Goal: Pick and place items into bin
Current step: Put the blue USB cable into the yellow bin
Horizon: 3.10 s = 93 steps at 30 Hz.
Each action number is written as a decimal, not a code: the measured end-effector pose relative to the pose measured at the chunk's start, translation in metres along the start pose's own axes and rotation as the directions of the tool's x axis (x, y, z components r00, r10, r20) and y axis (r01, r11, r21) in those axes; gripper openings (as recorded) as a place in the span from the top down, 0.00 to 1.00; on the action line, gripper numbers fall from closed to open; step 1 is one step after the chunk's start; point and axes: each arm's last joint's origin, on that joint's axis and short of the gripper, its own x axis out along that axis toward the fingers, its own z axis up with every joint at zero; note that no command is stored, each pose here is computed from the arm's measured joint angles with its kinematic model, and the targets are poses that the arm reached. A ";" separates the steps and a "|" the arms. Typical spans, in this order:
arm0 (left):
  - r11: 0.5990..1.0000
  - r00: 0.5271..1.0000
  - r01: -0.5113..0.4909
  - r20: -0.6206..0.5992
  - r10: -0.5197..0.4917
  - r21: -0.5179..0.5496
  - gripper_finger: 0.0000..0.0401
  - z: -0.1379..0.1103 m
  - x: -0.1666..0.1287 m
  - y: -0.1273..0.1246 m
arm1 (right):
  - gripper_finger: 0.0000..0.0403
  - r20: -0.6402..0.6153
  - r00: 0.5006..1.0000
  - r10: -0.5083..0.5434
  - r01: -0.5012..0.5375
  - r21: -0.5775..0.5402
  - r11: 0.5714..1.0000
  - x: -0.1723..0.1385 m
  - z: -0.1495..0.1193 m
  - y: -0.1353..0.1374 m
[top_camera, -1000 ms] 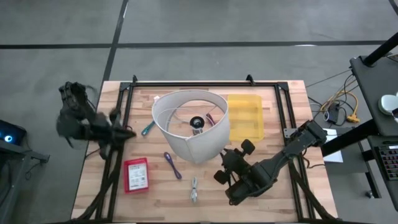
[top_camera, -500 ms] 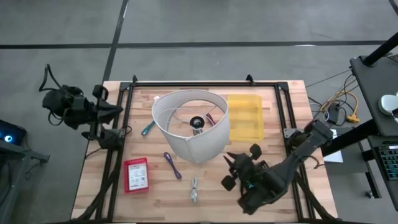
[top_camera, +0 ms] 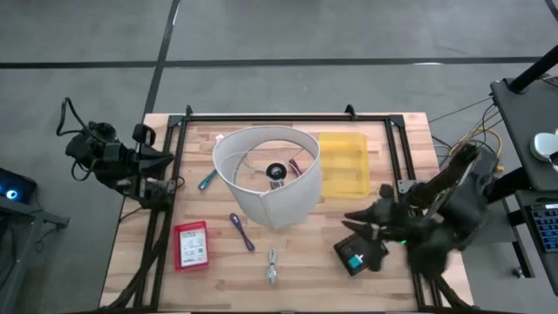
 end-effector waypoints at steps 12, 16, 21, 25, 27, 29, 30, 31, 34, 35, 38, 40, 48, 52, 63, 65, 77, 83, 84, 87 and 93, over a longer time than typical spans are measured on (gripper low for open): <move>0.997 0.997 0.065 0.050 -0.066 0.030 1.00 -0.001 0.015 -0.018 | 0.83 0.278 0.844 0.458 -0.388 -0.272 0.881 -0.061 0.060 -0.078; 0.988 0.988 0.153 0.015 -0.152 -0.036 1.00 -0.010 0.025 -0.036 | 0.83 0.378 0.738 0.559 -0.460 -0.325 0.826 -0.063 0.054 -0.107; 0.948 0.959 0.282 0.008 -0.284 -0.145 1.00 -0.015 0.028 -0.046 | 0.83 0.409 0.737 0.538 -0.461 -0.279 0.843 -0.057 0.027 -0.138; 0.900 0.922 0.373 -0.018 -0.386 -0.226 1.00 -0.025 0.024 -0.048 | 0.83 0.444 0.727 0.524 -0.464 -0.245 0.851 -0.052 0.007 -0.153; 0.878 0.907 0.403 -0.013 -0.420 -0.257 1.00 -0.033 0.021 -0.048 | 0.83 0.474 0.708 0.524 -0.471 -0.237 0.850 -0.051 -0.001 -0.159; 0.863 0.899 0.425 0.016 -0.438 -0.272 1.00 -0.040 0.018 -0.046 | 0.83 0.502 0.690 0.521 -0.473 -0.232 0.850 -0.051 -0.007 -0.165; 0.870 0.905 0.413 0.017 -0.425 -0.270 1.00 -0.045 0.018 -0.044 | 0.83 0.516 0.683 0.517 -0.470 -0.231 0.852 -0.050 -0.009 -0.167; 0.880 0.914 0.394 0.013 -0.406 -0.264 1.00 -0.051 0.018 -0.042 | 0.83 0.529 0.678 0.510 -0.468 -0.225 0.855 -0.050 -0.012 -0.170; 0.913 0.942 0.327 0.003 -0.336 -0.245 1.00 -0.063 0.016 -0.031 | 0.83 0.558 0.679 0.477 -0.456 -0.189 0.870 -0.050 -0.017 -0.177; 0.920 0.947 0.315 0.013 -0.321 -0.235 1.00 -0.065 0.014 -0.026 | 0.83 0.560 0.682 0.471 -0.455 -0.179 0.872 -0.050 -0.019 -0.178; 0.949 0.962 0.274 0.051 -0.269 -0.158 1.00 -0.067 0.004 -0.011 | 0.83 0.557 0.686 0.468 -0.450 -0.181 0.875 -0.049 -0.021 -0.180; 0.966 0.973 0.229 0.034 -0.227 -0.122 1.00 -0.070 -0.003 -0.002 | 0.83 0.555 0.688 0.468 -0.443 -0.190 0.876 -0.049 -0.022 -0.180; 0.993 1.000 0.020 0.005 -0.019 -0.117 1.00 -0.073 -0.041 0.030 | 0.83 0.542 0.718 0.437 -0.370 -0.233 0.899 -0.044 -0.024 -0.177; 0.995 0.995 -0.046 -0.092 0.038 -0.089 1.00 -0.083 -0.039 0.029 | 0.83 0.533 0.735 0.420 -0.351 -0.233 0.907 -0.042 -0.026 -0.176; 0.946 0.987 0.147 -0.024 -0.161 -0.290 1.00 -0.145 -0.020 -0.001 | 0.83 0.484 0.776 0.405 -0.347 -0.208 0.914 -0.038 -0.032 -0.177; 0.943 0.988 0.110 -0.065 -0.137 -0.314 1.00 -0.161 -0.020 -0.003 | 0.83 0.484 0.775 0.406 -0.350 -0.205 0.914 -0.038 -0.032 -0.177; 0.875 0.909 -0.413 -0.180 0.376 -0.254 1.00 -0.184 -0.020 0.010 | 0.83 0.476 0.781 0.405 -0.359 -0.189 0.914 -0.037 -0.033 -0.177; 0.826 0.840 -0.539 -0.179 0.512 -0.165 1.00 -0.161 -0.004 0.017 | 0.83 0.473 0.782 0.405 -0.358 -0.191 0.914 -0.037 -0.034 -0.177; 0.819 0.828 -0.557 -0.172 0.534 -0.140 1.00 -0.154 0.000 0.019 | 0.83 0.473 0.782 0.405 -0.358 -0.191 0.914 -0.037 -0.034 -0.177; 0.772 0.773 -0.631 -0.153 0.616 -0.076 1.00 -0.136 0.013 0.028 | 0.83 0.473 0.782 0.406 -0.358 -0.191 0.914 -0.037 -0.034 -0.177; 0.806 0.804 -0.588 -0.162 0.572 -0.072 1.00 -0.125 0.038 0.057 | 0.83 0.473 0.782 0.405 -0.358 -0.192 0.914 -0.037 -0.034 -0.177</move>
